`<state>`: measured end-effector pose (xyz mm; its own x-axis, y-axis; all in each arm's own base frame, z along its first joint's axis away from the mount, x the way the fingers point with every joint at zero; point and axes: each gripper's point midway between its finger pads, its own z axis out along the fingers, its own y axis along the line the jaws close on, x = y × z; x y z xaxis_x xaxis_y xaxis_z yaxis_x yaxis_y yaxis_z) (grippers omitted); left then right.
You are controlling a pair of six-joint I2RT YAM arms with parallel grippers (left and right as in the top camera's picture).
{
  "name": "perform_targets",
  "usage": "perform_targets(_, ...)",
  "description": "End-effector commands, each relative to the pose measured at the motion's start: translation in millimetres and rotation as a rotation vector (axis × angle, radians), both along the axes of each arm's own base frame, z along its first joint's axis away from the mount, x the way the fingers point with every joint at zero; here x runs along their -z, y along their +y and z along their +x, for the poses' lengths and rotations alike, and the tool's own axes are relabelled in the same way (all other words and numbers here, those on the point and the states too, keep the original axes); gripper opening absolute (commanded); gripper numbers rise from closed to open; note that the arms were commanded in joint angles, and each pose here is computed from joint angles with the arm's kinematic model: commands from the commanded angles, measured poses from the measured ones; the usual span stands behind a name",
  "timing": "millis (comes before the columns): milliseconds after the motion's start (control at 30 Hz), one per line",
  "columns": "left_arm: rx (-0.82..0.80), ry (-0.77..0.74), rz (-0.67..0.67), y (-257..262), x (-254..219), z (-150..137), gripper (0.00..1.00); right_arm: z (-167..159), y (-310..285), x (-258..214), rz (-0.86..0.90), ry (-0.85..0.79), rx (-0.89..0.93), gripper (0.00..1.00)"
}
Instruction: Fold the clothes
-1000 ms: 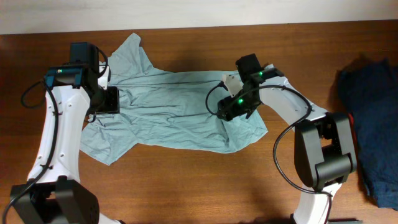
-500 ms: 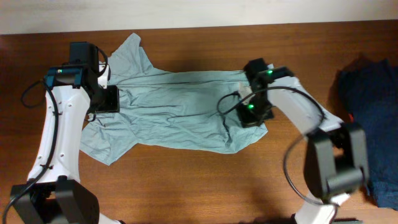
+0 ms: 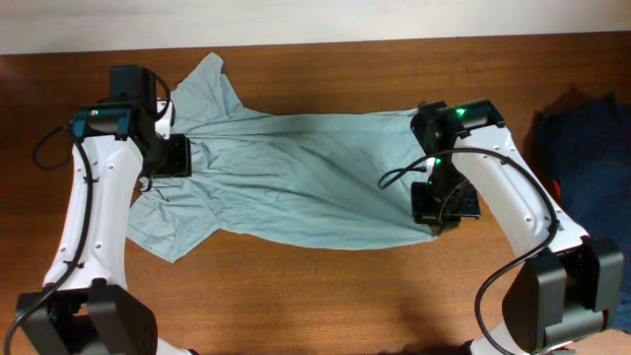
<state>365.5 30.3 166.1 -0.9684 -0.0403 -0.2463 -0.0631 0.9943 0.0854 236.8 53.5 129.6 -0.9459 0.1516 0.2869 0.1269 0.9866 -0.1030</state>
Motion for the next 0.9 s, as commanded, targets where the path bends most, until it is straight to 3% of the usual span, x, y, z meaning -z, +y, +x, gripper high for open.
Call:
perform_targets(0, -0.004, 0.018, -0.047, -5.7, -3.3, -11.6, 0.66, 6.5, -20.0, 2.0, -0.137, -0.032, 0.021, 0.04)
perform_targets(67, 0.005, 0.06, -0.091, -13.7, -0.6, -21.6, 0.66, 10.5, -24.6, 2.2, -0.164, -0.051, 0.013, 0.05)
perform_targets(100, 0.008, 0.098, -0.146, -23.3, 4.6, -30.6, 0.66, 14.3, -26.7, 2.8, -0.177, -0.067, 0.009, 0.11)
perform_targets(233, -0.101, 0.163, -0.182, -26.6, 28.5, -45.4, 0.66, 19.9, -25.4, 4.4, -0.171, -0.091, 0.011, 0.15)
perform_targets(400, -0.19, 0.246, -0.291, -44.6, 81.2, -68.7, 0.65, 20.8, -24.9, 4.6, -0.169, -0.095, 0.012, 0.15)
perform_targets(467, -0.241, 0.259, -0.301, -46.0, 105.9, -77.5, 0.64, 21.0, -22.1, 5.4, -0.153, -0.095, 0.017, 0.22)
perform_targets(500, -0.259, 0.259, -0.304, -46.2, 117.5, -81.2, 0.59, 22.0, -17.5, 6.5, -0.128, -0.098, 0.022, 0.43)
perform_targets(533, -0.272, 0.257, -0.305, -46.2, 124.3, -82.9, 0.54, 23.5, -14.3, 7.3, -0.108, -0.102, 0.018, 0.46)
perform_targets(633, -0.276, 0.198, -0.306, -45.1, 145.6, -78.0, 0.38, 35.4, 9.2, 11.8, 0.039, -0.139, -0.032, 0.45)
perform_targets(700, -0.272, 0.149, -0.3, -43.0, 153.6, -70.9, 0.17, 43.5, 23.8, 12.9, 0.131, -0.168, -0.074, 0.4)
perform_targets(767, -0.271, 0.079, -0.259, -34.3, 158.4, -58.5, 0.02, 49.8, 33.7, 12.9, 0.19, -0.194, -0.094, 0.4)
perform_targets(867, -0.28, 0.051, -0.204, -24.0, 158.8, -53.7, 0.01, 52.0, 35.0, 13.0, 0.196, -0.203, -0.095, 0.39)
